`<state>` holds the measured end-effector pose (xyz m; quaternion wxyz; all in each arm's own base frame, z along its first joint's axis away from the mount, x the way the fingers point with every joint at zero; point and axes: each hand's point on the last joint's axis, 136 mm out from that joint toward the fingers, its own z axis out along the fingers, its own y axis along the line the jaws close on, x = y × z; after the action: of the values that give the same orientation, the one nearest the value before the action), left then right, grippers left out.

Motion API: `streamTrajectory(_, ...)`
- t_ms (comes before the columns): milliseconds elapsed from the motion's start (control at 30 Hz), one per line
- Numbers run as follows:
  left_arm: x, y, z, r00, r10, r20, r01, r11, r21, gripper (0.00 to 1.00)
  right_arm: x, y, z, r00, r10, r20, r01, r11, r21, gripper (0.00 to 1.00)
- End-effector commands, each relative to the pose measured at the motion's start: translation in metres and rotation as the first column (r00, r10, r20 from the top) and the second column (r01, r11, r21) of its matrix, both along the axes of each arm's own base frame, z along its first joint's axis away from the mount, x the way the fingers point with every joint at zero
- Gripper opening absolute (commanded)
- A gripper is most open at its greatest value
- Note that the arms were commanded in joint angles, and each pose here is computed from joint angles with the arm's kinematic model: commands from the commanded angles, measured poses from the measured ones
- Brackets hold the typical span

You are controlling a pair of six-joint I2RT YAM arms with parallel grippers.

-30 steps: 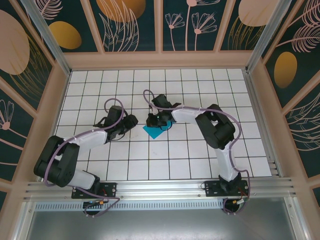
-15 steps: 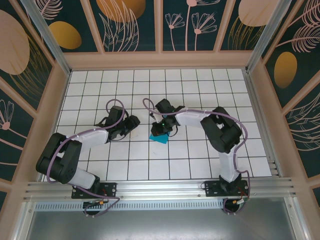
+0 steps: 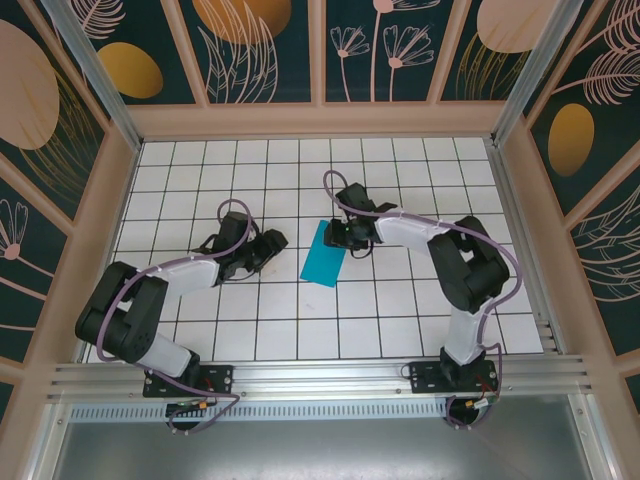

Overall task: Fold a paper plane with a square sheet of paper (pick it up from the middle)
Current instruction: Fold the triangle a second time at the center of the table.

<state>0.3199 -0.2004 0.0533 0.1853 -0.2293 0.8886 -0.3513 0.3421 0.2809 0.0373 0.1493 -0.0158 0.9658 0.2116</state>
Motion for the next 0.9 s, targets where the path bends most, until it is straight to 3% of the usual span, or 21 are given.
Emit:
streamTrajectory(0, -0.003, -0.016, 0.003, 0.998, -0.057, -0.008, 0.056, 0.998, -0.036, 0.63, 0.011, -0.002, -0.009, 0.998, -0.059, -0.015, 0.059, 0.998, -0.019, 0.40)
streamTrajectory(300, -0.020, -0.047, -0.001, 0.980, -0.199, -0.030, 0.198, 0.980, -0.029, 0.64, 0.009, -0.012, -0.039, 0.993, -0.078, -0.084, 0.076, 0.997, -0.022, 0.42)
streamTrajectory(867, -0.029, -0.075, -0.014, 0.958, -0.276, -0.075, 0.276, 0.961, -0.007, 0.62, -0.008, -0.036, -0.067, 0.979, -0.096, -0.178, 0.097, 0.995, -0.003, 0.35)
